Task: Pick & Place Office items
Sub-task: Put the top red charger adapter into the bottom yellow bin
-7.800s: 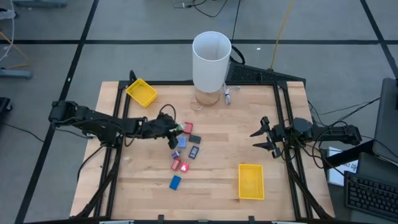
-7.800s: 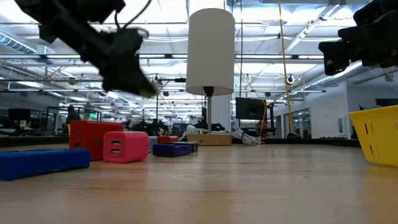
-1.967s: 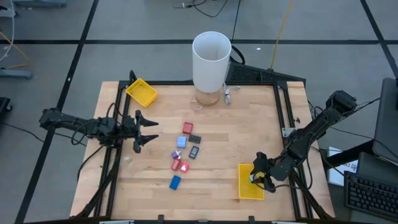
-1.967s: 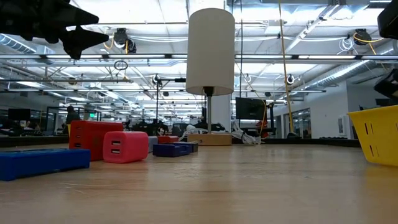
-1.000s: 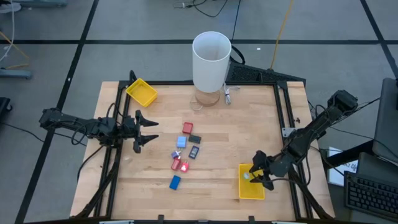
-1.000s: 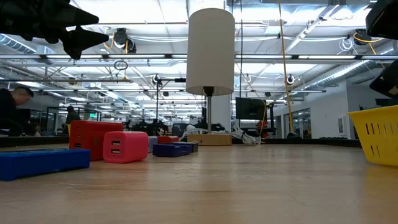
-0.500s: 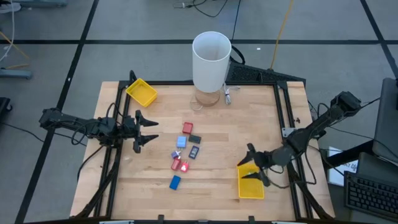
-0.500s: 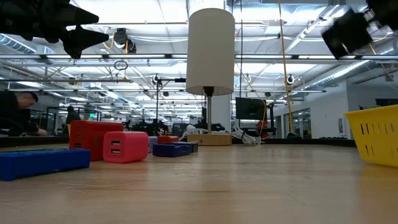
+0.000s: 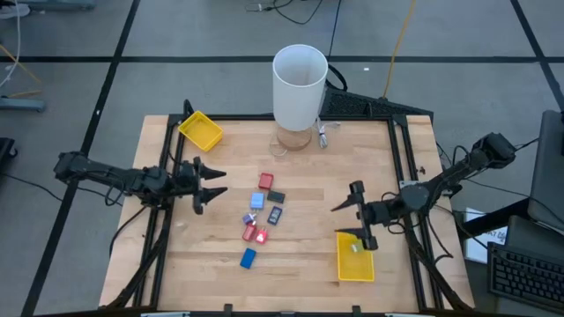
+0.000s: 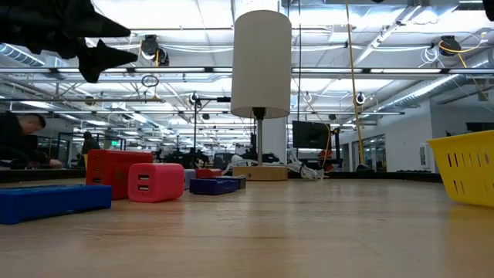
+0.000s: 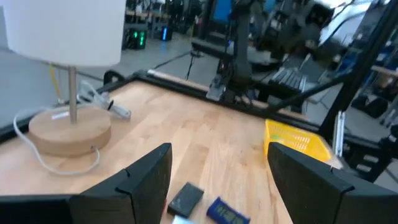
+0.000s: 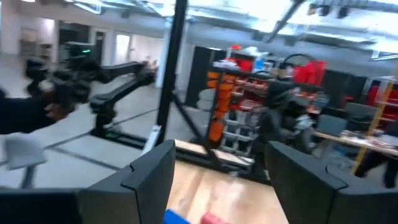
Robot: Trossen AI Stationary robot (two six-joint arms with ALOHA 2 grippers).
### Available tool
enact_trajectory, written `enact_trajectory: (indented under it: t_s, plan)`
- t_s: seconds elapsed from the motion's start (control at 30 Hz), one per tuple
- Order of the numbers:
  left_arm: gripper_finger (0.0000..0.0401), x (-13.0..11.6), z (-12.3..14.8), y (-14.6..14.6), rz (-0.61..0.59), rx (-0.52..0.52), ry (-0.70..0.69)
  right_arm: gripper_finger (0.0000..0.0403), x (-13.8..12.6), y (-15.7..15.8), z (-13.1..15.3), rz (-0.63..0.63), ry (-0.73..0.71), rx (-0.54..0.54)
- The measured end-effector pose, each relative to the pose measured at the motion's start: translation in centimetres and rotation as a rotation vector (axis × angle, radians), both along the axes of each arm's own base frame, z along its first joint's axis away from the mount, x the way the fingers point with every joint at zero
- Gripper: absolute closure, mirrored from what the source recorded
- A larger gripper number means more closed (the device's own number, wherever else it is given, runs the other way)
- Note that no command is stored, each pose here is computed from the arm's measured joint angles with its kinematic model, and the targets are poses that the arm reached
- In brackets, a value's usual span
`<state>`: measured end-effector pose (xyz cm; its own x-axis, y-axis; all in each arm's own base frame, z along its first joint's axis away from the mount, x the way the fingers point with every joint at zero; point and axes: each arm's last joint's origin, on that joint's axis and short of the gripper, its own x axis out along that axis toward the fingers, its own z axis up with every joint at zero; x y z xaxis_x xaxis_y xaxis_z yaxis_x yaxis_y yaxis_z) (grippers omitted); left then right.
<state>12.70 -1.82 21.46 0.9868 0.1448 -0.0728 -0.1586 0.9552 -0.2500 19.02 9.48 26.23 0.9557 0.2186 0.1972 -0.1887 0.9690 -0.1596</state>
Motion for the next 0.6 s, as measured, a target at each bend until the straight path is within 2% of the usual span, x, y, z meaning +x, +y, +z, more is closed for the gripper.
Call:
enact_trajectory:
  t_s: [0.1,0.27,0.43,0.53,0.6]
  plan:
    - [0.0132,0.7,-0.8,-0.2,-0.001,-0.004,0.071,0.0172,0.2,-0.6,0.1,-0.127,-0.010,-0.036]
    - [0.0132,2.1,-1.9,-0.4,0.039,-0.045,0.182,0.0170,0.1,-2.6,1.6,-0.430,-0.140,-0.165]
    - [0.0132,4.2,-1.6,-0.8,0.066,-0.140,0.255,0.0170,-0.1,-3.7,1.6,-0.694,-0.042,-0.206]
    - [0.0132,5.8,-1.6,-0.9,0.126,-0.142,0.420,0.0167,-0.3,-4.1,1.4,-0.804,0.016,-0.244]
    - [0.0132,7.1,-1.9,-0.7,0.189,-0.137,0.561,0.0164,-0.5,-4.2,1.5,-0.820,0.017,-0.230]
